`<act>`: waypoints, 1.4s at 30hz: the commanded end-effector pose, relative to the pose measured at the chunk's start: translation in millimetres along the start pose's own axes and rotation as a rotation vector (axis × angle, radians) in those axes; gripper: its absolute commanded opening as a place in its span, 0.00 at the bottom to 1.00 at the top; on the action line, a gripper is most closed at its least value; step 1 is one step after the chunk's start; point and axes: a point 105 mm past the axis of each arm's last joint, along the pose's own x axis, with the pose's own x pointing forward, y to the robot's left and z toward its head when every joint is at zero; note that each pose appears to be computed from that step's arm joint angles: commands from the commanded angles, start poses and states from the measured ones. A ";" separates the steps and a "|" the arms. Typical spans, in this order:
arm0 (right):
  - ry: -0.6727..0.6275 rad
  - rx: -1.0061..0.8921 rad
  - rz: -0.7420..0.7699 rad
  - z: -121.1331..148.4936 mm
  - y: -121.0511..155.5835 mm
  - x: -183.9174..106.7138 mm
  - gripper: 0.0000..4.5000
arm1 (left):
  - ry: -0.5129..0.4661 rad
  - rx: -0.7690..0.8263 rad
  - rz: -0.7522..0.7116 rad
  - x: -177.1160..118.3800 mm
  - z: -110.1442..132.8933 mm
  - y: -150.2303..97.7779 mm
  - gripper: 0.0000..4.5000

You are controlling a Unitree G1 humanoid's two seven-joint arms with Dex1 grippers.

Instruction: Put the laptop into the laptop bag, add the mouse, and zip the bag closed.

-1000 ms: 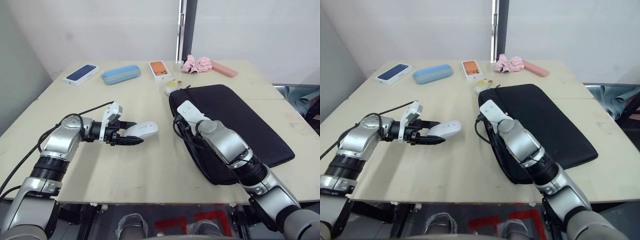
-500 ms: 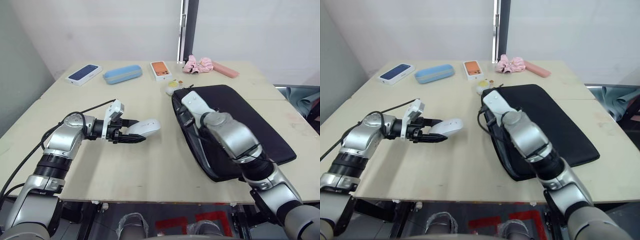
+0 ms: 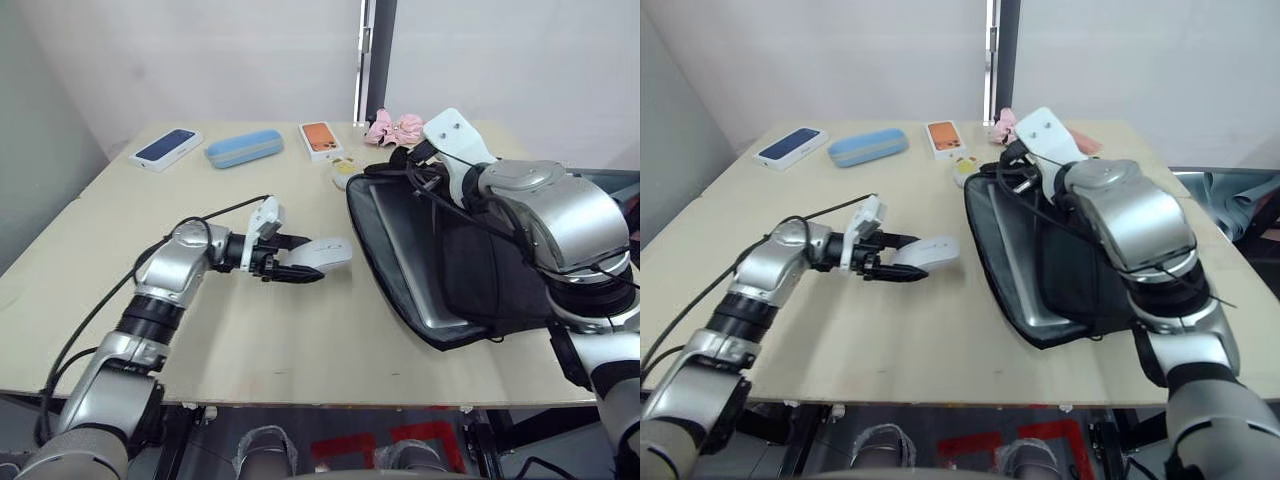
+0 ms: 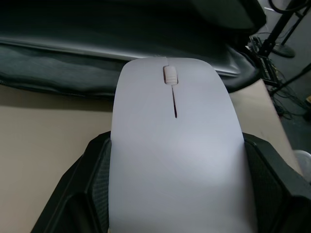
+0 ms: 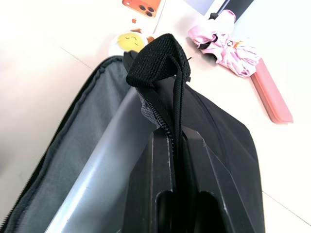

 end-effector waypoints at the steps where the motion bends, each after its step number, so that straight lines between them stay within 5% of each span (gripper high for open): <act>1: -0.133 -0.021 -0.050 31.6 -10.5 -15.9 0.01 | 0.015 0.093 0.055 24.9 9.8 14.4 0.64; 6: -0.114 -0.019 -0.005 22.6 7.6 -9.4 0.01 | -0.057 0.115 0.135 66.8 29.2 31.7 0.64; 19: -0.117 0.018 -0.003 22.0 15.9 -10.6 0.01 | -0.009 0.153 0.188 134.4 23.9 40.3 0.64; 42: -0.124 0.038 0.032 19.5 29.2 -7.7 0.01 | -0.039 0.198 0.231 172.7 34.7 29.8 0.64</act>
